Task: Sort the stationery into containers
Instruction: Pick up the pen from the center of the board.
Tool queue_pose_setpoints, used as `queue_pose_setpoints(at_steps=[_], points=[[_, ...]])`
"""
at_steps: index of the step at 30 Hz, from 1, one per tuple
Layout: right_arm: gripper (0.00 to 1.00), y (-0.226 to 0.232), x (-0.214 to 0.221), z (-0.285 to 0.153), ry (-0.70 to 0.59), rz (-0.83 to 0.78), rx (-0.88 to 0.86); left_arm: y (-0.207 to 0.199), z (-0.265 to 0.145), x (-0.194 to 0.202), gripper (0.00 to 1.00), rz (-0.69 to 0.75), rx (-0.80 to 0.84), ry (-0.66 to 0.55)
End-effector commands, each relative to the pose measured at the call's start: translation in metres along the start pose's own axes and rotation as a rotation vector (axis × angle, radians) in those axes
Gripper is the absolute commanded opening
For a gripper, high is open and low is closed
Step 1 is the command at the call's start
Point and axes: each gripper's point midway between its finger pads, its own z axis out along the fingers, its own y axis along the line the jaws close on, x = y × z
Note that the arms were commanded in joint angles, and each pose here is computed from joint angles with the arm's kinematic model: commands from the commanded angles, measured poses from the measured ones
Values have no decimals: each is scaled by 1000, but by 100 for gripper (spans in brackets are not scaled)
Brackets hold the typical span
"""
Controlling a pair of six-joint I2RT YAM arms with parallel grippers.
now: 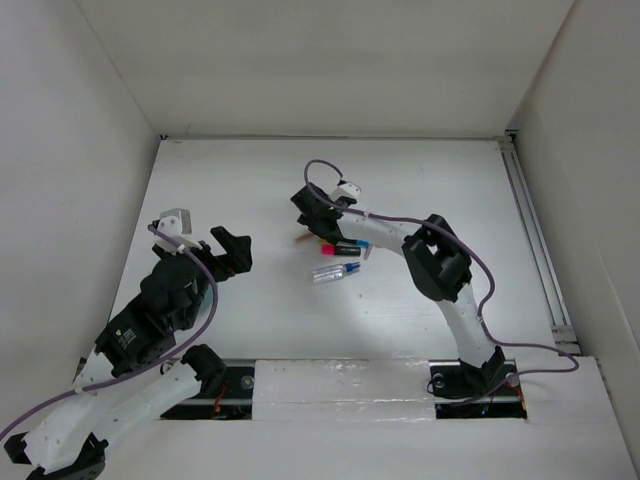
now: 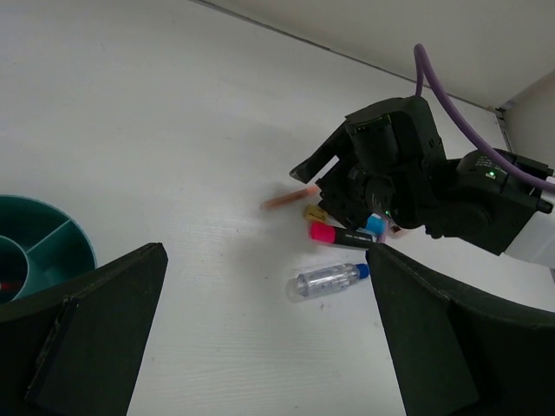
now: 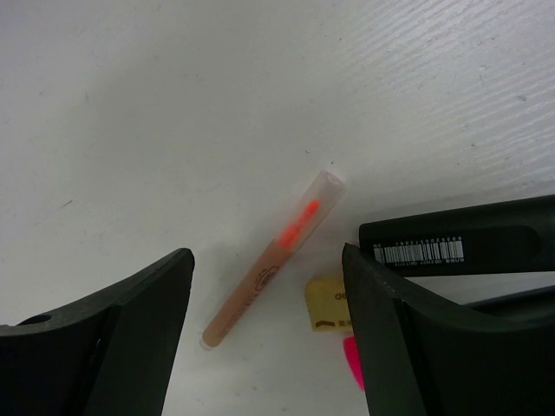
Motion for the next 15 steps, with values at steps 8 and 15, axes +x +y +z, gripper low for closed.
queue_pose_setpoints(at_steps=[8, 15], points=[[68, 11, -14, 9, -4, 10, -13, -1, 0, -4, 100, -6, 13, -26], [67, 7, -8, 12, 16, 5, -10, -1, -3, -7, 100, -25, 21, -38]])
